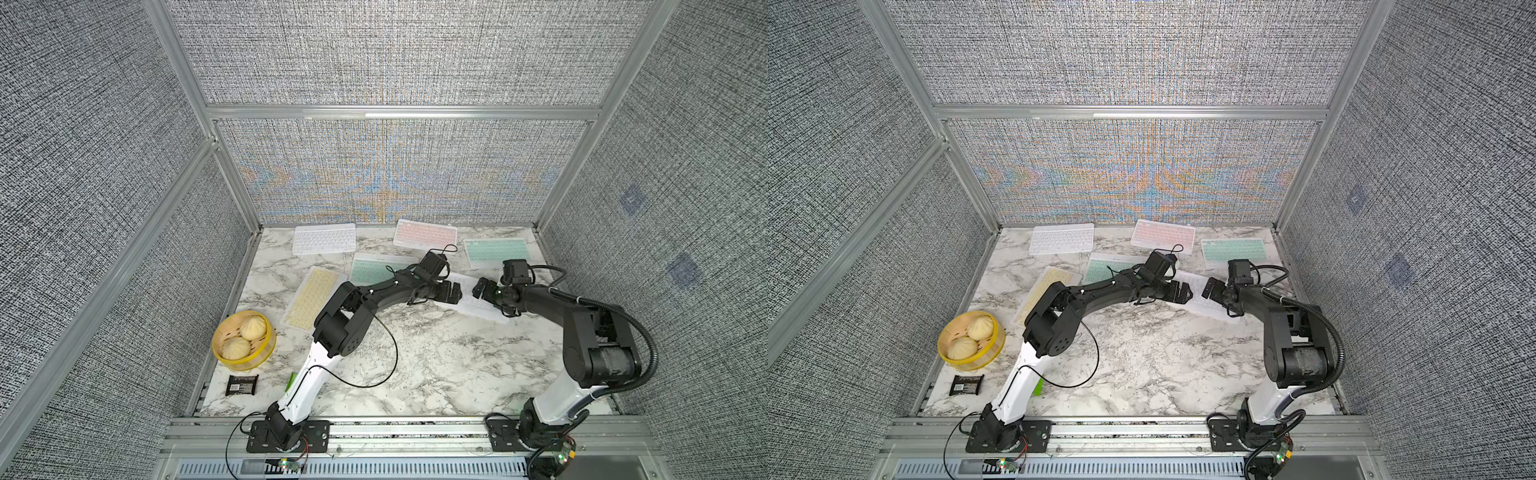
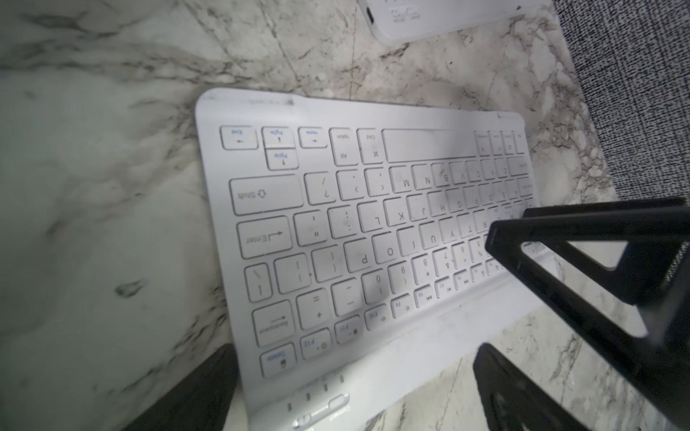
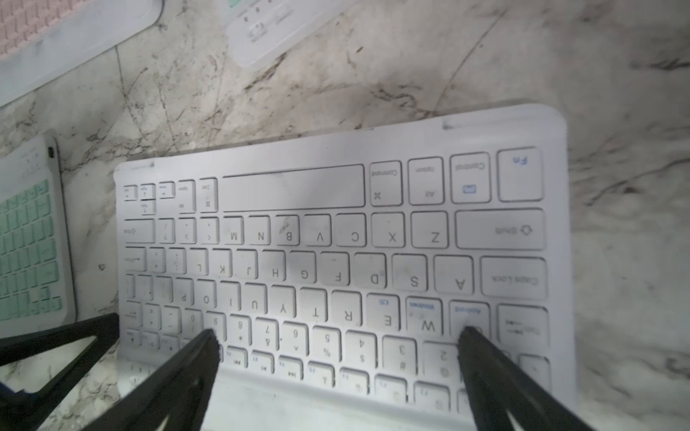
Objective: Stack the numeric keypads
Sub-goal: Move the numeric keypad to the center of the board.
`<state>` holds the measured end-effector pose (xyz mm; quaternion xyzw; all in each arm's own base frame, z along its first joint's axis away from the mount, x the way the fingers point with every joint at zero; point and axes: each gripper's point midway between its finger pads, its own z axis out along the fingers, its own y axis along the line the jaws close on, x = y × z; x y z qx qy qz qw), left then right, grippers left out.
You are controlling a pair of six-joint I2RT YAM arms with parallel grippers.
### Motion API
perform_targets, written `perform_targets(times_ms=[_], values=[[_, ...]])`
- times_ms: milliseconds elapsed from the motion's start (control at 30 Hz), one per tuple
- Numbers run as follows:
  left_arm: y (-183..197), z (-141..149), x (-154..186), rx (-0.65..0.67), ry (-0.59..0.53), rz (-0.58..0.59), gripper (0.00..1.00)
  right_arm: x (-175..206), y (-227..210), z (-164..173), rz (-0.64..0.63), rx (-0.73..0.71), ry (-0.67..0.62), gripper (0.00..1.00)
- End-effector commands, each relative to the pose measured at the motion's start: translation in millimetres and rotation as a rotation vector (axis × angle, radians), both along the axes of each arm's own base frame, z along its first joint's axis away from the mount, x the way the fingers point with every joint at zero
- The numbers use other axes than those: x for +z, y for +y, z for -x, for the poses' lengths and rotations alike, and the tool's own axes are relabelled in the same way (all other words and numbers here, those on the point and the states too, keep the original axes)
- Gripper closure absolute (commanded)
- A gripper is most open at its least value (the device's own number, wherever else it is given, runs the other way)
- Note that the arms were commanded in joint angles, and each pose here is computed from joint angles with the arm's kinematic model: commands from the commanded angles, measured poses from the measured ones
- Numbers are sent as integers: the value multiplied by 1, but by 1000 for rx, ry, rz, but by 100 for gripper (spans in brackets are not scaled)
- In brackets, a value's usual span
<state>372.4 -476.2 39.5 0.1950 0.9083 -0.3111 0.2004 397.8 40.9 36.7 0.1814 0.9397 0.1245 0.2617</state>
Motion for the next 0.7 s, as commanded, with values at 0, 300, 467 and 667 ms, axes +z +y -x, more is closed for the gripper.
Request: perform_targets(times_ms=[0,300,467,667], values=[[4,27,-6,-16,105,25,1,-20,57,37,-172,95,135,2],[67,61,-11,135,144,-20,1,-22,113,78,-207,180,167,1],[114,77,-10,264,147,-66,1,-14,141,103,-222,231,172,2],[174,96,-12,429,154,-166,1,-12,164,132,-226,271,197,2]])
